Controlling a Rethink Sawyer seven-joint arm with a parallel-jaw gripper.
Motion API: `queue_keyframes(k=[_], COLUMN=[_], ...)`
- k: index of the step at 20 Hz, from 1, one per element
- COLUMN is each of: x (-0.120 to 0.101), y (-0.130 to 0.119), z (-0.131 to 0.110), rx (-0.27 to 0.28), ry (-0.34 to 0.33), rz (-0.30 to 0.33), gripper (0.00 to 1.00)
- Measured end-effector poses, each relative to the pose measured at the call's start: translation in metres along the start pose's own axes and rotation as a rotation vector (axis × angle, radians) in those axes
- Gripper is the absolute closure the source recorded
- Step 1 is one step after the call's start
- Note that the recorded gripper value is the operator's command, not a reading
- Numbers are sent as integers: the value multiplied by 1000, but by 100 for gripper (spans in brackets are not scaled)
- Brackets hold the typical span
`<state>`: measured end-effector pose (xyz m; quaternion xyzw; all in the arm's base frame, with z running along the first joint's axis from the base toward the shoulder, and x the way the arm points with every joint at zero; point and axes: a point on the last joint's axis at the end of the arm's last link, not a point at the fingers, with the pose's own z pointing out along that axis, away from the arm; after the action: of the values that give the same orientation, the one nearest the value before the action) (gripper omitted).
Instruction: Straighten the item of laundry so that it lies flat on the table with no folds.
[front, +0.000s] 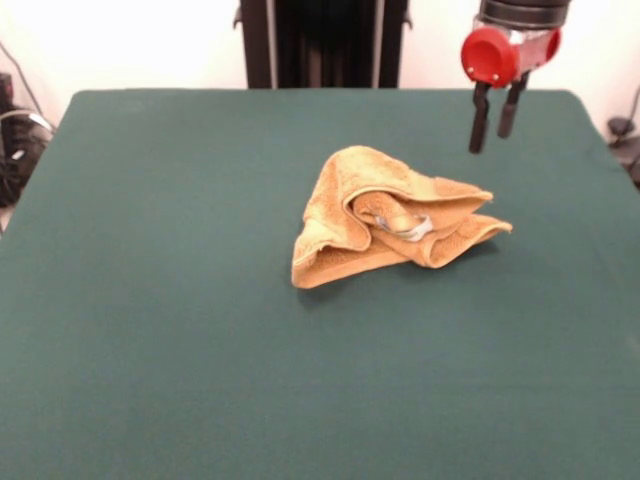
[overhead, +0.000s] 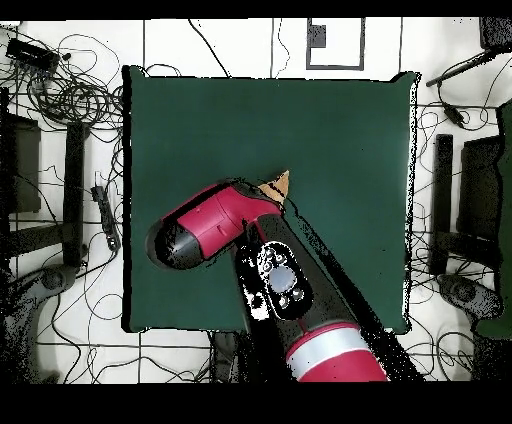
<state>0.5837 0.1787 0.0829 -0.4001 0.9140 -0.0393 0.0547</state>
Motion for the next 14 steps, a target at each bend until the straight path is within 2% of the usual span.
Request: queue_keyframes(k=[6,14], x=[-8,-8], y=[5,5], z=[-3,-4], rx=[-5,-6], ry=[-16,-17], rz=[-12,-11], gripper=[0,0])
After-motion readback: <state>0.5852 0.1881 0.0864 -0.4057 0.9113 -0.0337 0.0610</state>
